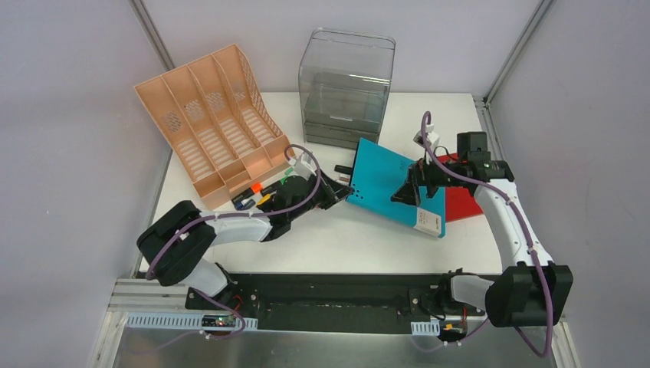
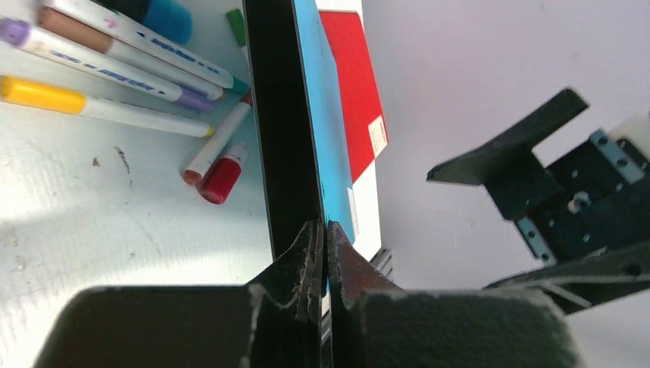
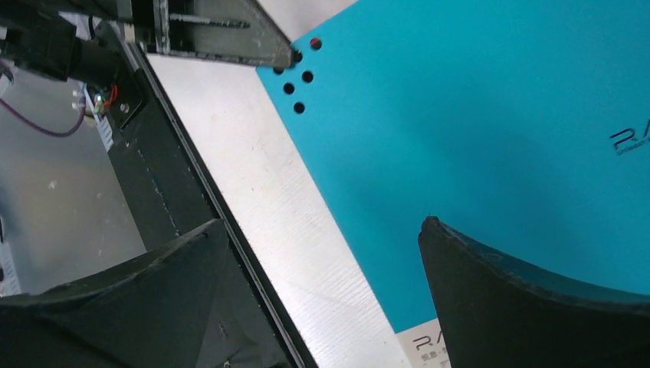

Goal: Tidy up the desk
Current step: Pick up the folder from the center of the board.

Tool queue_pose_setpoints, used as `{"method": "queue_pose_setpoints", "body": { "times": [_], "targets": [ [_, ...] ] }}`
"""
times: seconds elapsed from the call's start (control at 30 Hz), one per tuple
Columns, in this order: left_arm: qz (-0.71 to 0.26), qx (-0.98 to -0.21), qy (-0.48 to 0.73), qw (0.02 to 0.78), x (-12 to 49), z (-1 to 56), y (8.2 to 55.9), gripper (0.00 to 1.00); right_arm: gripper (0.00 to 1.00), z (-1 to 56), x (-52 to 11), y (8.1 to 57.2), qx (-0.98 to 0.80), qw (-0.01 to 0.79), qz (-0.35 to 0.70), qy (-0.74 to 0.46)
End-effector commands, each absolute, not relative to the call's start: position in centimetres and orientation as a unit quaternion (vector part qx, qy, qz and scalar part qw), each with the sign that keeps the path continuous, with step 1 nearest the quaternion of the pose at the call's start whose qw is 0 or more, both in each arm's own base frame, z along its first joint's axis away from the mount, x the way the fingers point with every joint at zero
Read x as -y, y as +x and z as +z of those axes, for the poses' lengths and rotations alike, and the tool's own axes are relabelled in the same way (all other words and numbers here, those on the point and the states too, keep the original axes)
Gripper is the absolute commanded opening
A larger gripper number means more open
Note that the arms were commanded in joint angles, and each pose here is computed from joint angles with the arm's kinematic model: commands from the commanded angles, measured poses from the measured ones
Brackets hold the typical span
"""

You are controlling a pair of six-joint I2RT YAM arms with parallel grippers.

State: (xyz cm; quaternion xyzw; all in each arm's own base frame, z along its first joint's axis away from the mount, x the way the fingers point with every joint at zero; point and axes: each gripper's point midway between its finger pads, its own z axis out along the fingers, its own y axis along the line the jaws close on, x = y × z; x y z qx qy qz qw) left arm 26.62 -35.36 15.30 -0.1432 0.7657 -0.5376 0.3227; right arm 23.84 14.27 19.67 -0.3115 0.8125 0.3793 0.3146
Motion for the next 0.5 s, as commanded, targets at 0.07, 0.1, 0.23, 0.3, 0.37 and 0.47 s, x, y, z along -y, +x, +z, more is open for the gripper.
{"method": "queue_pose_setpoints", "body": {
  "times": [0.07, 0.1, 0.23, 0.3, 0.37, 0.47],
  "targets": [
    [-0.515, -0.761, -0.214, 0.332, 33.4, 16.9, 27.2, 0.00, 1.00, 18.5, -16.0, 22.0, -0.778, 0.307, 0.355, -0.417],
    [-0.512, -0.762, -0.223, 0.327, 33.3, 17.0, 27.3, 0.00, 1.00, 17.9, -15.9, 22.2, -0.781, 0.306, 0.336, -0.429],
    [-0.494, -0.777, -0.256, 0.294, 33.1, 16.6, 27.1, 0.00, 1.00, 15.7, -15.1, 23.2, -0.791, 0.307, 0.240, -0.472],
    [-0.490, -0.782, -0.255, 0.290, 33.2, 16.8, 27.0, 0.00, 1.00, 15.2, -14.6, 23.8, -0.789, 0.322, 0.189, -0.487],
    [-0.493, -0.780, -0.255, 0.290, 33.3, 17.4, 27.0, 0.00, 1.00, 15.2, -14.5, 24.2, -0.777, 0.342, 0.150, -0.507],
    [-0.496, -0.778, -0.260, 0.283, 33.3, 18.0, 26.9, 0.00, 1.00, 14.4, -14.6, 24.6, -0.749, 0.363, 0.098, -0.545]
  ]
}}
